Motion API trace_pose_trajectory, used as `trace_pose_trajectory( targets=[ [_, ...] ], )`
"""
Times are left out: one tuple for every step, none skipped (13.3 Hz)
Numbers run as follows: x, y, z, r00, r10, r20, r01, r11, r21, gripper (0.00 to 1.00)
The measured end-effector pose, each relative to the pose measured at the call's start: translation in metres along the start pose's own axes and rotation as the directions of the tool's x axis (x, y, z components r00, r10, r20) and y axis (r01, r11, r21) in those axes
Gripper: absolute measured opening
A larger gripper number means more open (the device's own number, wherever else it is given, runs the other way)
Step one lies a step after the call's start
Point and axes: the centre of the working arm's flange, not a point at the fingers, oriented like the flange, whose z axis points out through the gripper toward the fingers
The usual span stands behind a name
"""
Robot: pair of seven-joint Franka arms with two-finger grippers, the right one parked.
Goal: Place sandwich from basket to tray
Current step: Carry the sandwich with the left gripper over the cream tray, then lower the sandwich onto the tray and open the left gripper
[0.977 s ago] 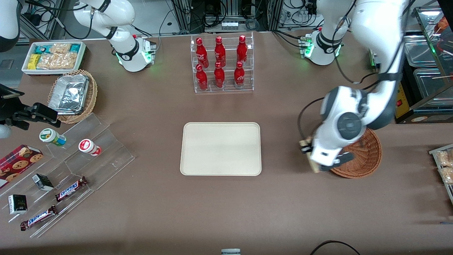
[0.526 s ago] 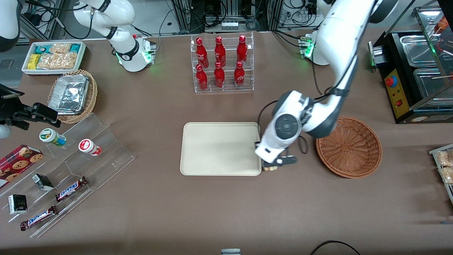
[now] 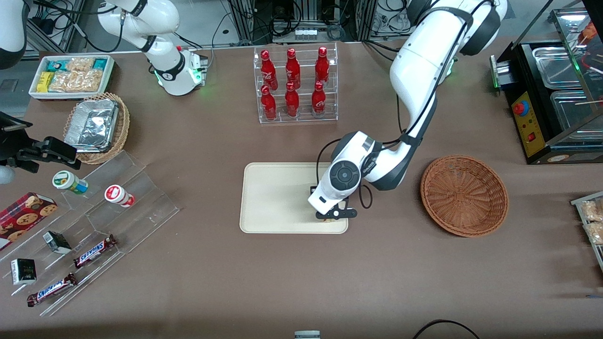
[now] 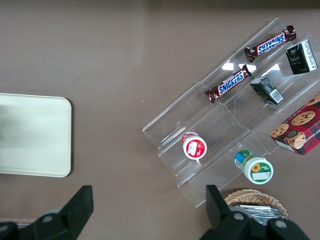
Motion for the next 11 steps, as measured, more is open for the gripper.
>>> trace_pose_trajectory(
  targets=[
    [-0.002, 0.005, 0.004, 1.000, 0.004, 0.004, -0.004, 1.000, -0.002, 0.35],
    [-0.004, 0.008, 0.006, 1.000, 0.007, 0.005, -0.007, 1.000, -0.003, 0.35],
    [-0.004, 0.011, 0.009, 1.000, 0.010, -0.003, -0.010, 1.000, -0.010, 0.36],
    [-0.004, 0.014, 0.012, 1.000, 0.012, -0.010, -0.012, 1.000, -0.015, 0.37],
    [-0.005, 0.015, 0.016, 1.000, 0.014, -0.009, -0.014, 1.000, -0.015, 0.37],
    [-0.006, 0.016, 0.019, 1.000, 0.002, -0.008, -0.002, 1.000, -0.015, 0.37],
    [-0.005, 0.016, 0.020, 1.000, -0.027, -0.008, 0.027, 0.999, -0.017, 0.43],
    [-0.004, 0.016, 0.020, 0.999, -0.053, -0.010, 0.053, 0.998, -0.019, 0.47],
    [-0.003, 0.016, 0.020, 0.998, -0.062, -0.013, 0.062, 0.998, -0.022, 0.47],
    [-0.003, 0.016, 0.021, 0.998, -0.064, -0.015, 0.064, 0.998, -0.023, 0.48],
    [-0.003, 0.016, 0.021, 0.998, -0.063, -0.017, 0.062, 0.998, -0.023, 0.49]
  ],
)
